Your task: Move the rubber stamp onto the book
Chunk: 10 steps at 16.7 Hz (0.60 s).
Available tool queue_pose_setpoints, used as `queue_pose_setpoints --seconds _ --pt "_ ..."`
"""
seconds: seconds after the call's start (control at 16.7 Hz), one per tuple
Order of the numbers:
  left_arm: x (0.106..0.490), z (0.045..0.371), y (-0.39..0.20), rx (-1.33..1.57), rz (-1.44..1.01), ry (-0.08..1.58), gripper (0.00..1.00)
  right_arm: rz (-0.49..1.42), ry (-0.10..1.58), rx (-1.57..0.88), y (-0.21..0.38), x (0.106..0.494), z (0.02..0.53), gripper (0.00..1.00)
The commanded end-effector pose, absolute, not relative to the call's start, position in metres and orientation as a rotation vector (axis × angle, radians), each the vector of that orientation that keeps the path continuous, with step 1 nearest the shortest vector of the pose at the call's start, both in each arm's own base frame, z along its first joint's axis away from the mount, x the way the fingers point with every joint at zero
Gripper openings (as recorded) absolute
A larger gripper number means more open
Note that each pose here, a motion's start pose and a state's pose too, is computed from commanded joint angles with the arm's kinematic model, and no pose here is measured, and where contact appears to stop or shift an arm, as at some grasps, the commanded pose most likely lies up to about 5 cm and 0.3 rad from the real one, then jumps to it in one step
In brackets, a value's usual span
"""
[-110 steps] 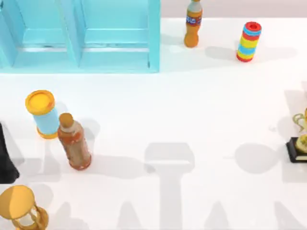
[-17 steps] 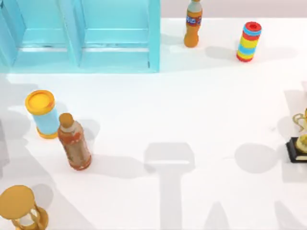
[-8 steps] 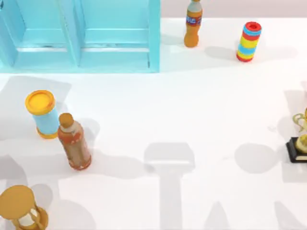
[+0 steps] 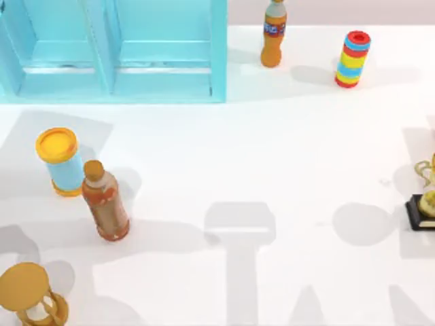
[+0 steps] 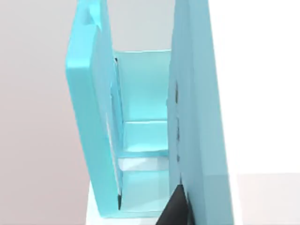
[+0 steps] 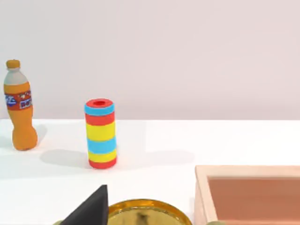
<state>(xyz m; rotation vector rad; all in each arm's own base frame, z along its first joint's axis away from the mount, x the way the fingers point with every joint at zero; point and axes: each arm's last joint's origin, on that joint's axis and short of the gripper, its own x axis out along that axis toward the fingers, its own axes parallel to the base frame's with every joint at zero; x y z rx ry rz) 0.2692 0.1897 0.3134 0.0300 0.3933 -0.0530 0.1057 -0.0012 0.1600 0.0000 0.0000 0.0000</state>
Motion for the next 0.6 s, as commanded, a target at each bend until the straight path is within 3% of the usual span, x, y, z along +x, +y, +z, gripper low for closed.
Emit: queue_pose_setpoints --seconds 0.3,0.6 --pt "0.302 0.321 0.156 0.291 -0.137 0.359 0.0 0.0 0.0 0.0 -0.001 0.106 0.16 1.0" --pt "0.352 0.339 0.075 0.853 -0.264 0.212 0.0 0.0 0.0 0.0 -0.001 0.106 0.16 1.0"
